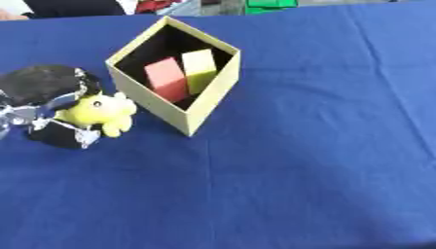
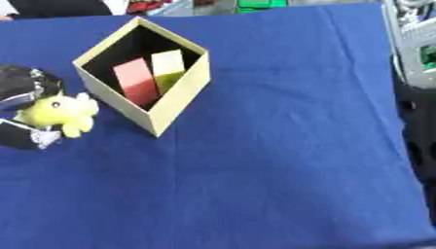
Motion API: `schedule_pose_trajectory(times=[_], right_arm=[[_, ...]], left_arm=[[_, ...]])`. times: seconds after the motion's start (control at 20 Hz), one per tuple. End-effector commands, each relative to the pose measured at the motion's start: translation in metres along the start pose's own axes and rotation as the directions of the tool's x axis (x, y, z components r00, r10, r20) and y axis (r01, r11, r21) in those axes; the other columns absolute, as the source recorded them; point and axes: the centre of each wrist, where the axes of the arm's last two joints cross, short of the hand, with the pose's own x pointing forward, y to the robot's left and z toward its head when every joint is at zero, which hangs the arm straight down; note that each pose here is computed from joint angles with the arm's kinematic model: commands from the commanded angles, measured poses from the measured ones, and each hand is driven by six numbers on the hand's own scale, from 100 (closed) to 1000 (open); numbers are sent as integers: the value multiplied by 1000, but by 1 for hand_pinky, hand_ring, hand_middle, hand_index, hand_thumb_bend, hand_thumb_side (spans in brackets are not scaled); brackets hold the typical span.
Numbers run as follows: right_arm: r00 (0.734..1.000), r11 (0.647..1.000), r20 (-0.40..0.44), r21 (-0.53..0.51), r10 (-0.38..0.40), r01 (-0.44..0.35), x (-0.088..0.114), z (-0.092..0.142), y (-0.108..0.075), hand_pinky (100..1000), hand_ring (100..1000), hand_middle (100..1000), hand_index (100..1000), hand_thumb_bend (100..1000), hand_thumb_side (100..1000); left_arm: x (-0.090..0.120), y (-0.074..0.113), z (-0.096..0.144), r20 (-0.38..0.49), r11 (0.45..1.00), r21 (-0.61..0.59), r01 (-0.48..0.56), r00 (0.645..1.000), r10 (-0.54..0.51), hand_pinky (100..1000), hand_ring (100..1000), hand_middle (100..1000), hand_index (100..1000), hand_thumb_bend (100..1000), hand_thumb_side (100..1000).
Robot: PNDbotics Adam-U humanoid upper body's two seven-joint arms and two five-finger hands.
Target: Pick up objects on the table and place them in the box.
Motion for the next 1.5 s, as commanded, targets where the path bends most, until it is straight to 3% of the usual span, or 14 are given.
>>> schedule_pose_trajectory(times=[0.05,0.35,0.6,0.95,1.5], right_arm=[[1000,999,21,-33,21,-20,6,-1,-11,903,841,776,817,100,895],[999,999,30,-31,20,-19,8,-2,-10,903,841,775,818,100,895],[999,999,40,-33,21,-19,11,-3,-11,903,841,775,818,100,895],[998,999,58,-39,16,-14,16,-4,-12,904,841,775,818,100,895],[998,999,66,-48,2,1,19,-6,-13,903,840,774,819,100,894]], left_arm=[[-5,29,2,-11,997,71,-20,1000,21,655,638,595,680,100,379],[-16,53,-25,8,984,120,-135,991,135,661,638,599,681,100,434],[-27,60,-48,16,954,193,-228,973,229,668,642,609,687,100,472],[-39,53,-78,77,903,237,-358,934,350,676,646,625,692,100,565],[-40,34,-111,160,882,199,-428,902,401,683,682,666,733,100,657]])
